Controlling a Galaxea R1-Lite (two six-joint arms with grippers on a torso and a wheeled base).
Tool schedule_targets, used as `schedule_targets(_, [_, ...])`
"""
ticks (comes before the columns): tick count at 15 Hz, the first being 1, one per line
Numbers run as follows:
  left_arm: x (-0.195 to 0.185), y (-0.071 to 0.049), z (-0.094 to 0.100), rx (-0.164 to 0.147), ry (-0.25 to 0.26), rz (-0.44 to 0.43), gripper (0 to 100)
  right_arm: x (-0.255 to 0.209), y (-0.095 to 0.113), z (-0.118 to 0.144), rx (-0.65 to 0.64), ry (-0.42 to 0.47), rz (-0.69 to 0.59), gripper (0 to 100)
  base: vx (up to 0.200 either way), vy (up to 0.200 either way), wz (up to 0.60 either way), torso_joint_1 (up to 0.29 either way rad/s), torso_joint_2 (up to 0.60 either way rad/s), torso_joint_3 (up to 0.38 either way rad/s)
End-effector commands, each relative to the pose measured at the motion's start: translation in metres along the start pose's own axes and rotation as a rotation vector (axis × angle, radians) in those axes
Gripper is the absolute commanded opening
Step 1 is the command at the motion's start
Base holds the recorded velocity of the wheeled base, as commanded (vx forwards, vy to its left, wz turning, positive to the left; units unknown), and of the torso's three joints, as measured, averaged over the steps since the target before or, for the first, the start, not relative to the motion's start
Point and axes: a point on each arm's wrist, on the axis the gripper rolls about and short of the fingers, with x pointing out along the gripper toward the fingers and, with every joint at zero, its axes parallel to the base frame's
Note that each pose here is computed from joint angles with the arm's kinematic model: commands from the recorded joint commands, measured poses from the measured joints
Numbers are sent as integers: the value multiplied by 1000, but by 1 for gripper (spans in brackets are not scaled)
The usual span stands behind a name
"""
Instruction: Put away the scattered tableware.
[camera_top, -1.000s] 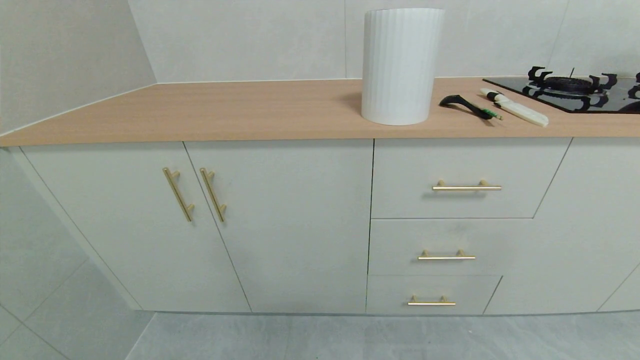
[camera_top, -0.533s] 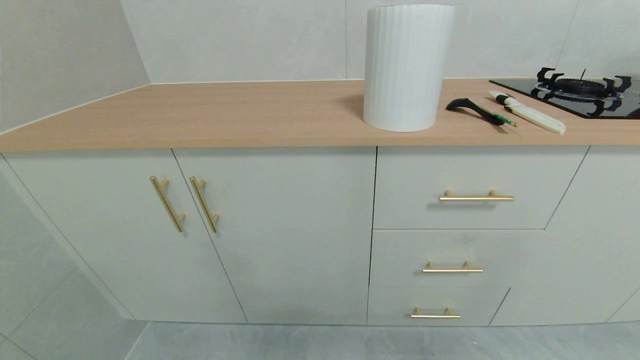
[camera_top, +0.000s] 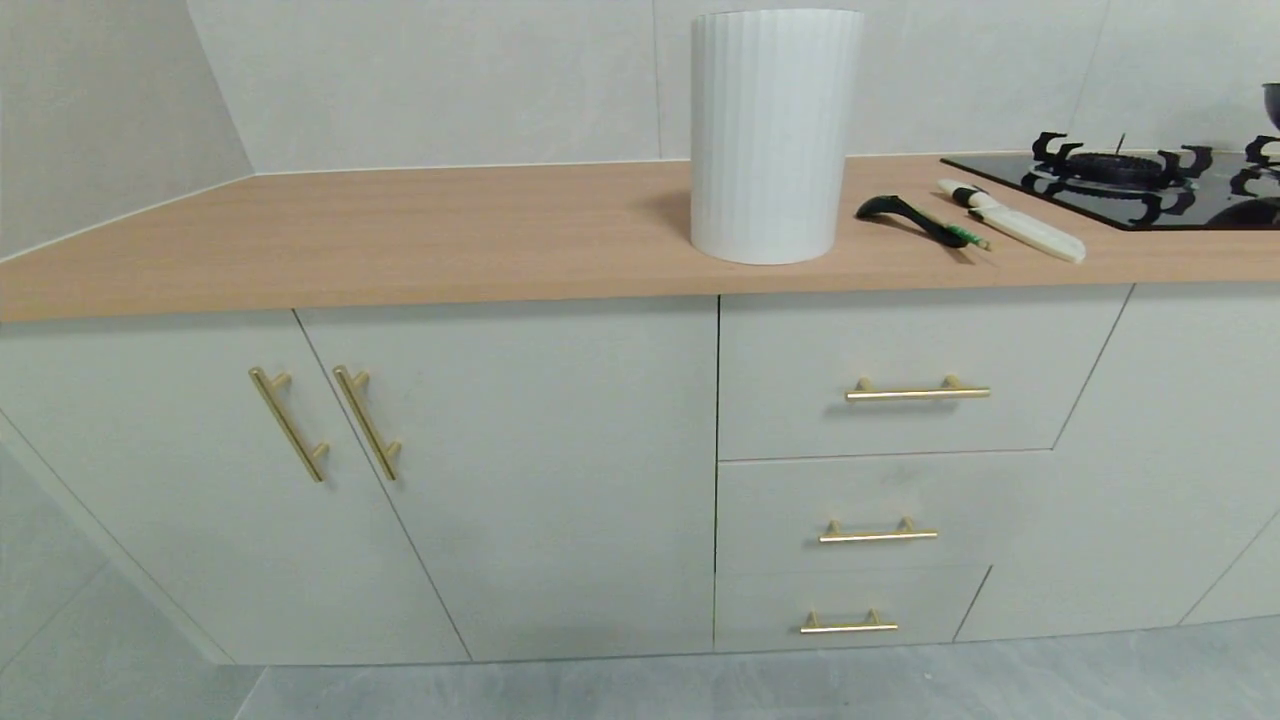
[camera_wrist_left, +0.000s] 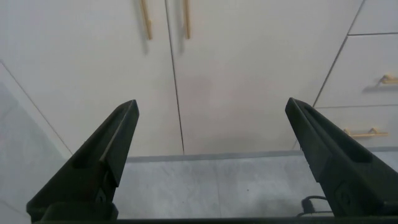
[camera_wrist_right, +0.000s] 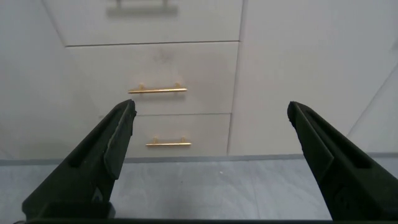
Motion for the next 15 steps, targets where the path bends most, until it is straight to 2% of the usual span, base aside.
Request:
schedule_targets(1, [0, 0, 0, 0, 2, 0, 100, 0, 0, 0, 0, 0, 1, 100, 0, 0, 0, 0, 0, 0])
schedule_targets(12, [0, 0, 0, 1, 0, 2, 100, 0, 0, 0, -9, 0, 6, 100, 0, 0, 0, 0, 0, 0])
schedule_targets(13, [0, 0, 0, 1, 2, 2, 100, 0, 0, 3, -25, -13, -1, 100, 0, 0, 0, 0, 0, 0])
schedule_targets(15, [0, 0, 0, 1, 2, 2, 100, -9, 0, 30, -10, -114, 9, 100, 0, 0, 0, 0, 0, 0])
